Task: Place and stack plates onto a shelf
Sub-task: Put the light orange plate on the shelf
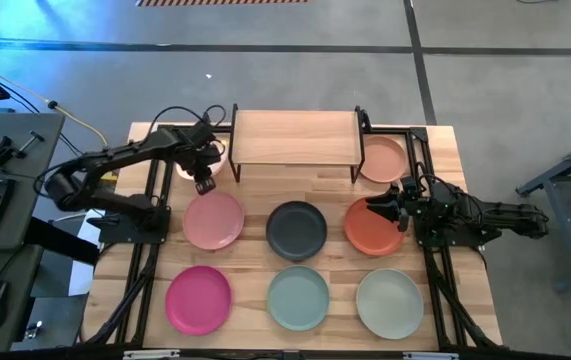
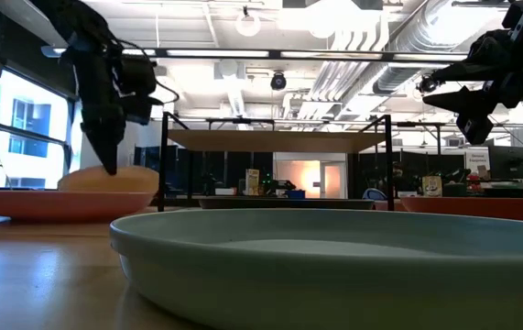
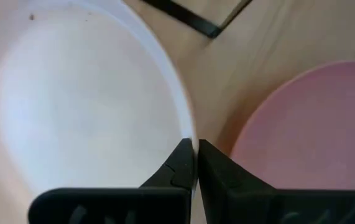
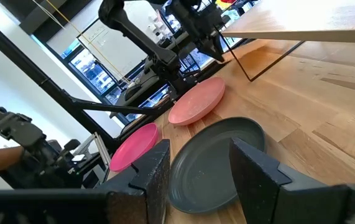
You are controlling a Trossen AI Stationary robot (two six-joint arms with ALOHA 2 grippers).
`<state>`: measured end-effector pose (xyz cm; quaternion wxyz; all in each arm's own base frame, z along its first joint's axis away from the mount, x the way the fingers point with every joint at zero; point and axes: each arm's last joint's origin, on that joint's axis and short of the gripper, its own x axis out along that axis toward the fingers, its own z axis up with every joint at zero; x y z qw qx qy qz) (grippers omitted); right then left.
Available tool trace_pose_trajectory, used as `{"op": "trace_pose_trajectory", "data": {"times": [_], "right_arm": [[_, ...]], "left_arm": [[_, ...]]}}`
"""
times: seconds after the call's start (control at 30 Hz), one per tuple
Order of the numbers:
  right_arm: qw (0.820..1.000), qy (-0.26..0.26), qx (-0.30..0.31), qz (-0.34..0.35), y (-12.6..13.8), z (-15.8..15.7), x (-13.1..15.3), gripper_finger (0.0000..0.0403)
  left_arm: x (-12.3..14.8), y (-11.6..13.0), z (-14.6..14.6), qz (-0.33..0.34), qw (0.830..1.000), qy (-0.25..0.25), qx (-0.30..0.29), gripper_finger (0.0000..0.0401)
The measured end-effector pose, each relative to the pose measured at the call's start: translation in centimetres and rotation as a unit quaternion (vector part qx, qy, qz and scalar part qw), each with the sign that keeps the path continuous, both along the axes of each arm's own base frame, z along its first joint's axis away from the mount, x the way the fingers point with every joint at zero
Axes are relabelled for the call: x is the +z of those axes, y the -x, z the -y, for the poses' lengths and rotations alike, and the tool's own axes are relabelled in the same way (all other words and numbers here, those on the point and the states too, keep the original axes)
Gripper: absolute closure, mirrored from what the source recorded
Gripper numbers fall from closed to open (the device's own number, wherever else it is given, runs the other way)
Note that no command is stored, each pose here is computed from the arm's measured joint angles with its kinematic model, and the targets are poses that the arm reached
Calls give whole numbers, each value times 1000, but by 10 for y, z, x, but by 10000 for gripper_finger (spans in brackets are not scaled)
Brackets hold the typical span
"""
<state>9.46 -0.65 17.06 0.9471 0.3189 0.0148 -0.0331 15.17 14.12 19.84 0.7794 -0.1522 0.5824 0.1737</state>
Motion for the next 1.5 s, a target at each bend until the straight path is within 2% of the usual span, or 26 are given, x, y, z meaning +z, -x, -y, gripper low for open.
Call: {"op": "trace_pose_trajectory", "data": {"times": [0.23, 0.43, 0.73, 1.2, 1.5], "right_arm": [[1000, 0, 0, 0, 0, 0, 0, 256], [1000, 0, 0, 0, 0, 0, 0, 256], [1000, 0, 0, 0, 0, 0, 0, 256], [1000, 0, 0, 0, 0, 0, 0, 256], [1000, 0, 0, 0, 0, 0, 0, 256]], "left_arm": [[20, 10, 9, 33, 999, -31, 19, 401], [38, 21, 17, 46, 994, -87, 46, 401], [85, 27, 20, 111, 978, -166, 59, 401], [160, 16, 10, 167, 949, -267, -1, 401], [193, -10, -5, 174, 930, -316, -67, 401]]}}
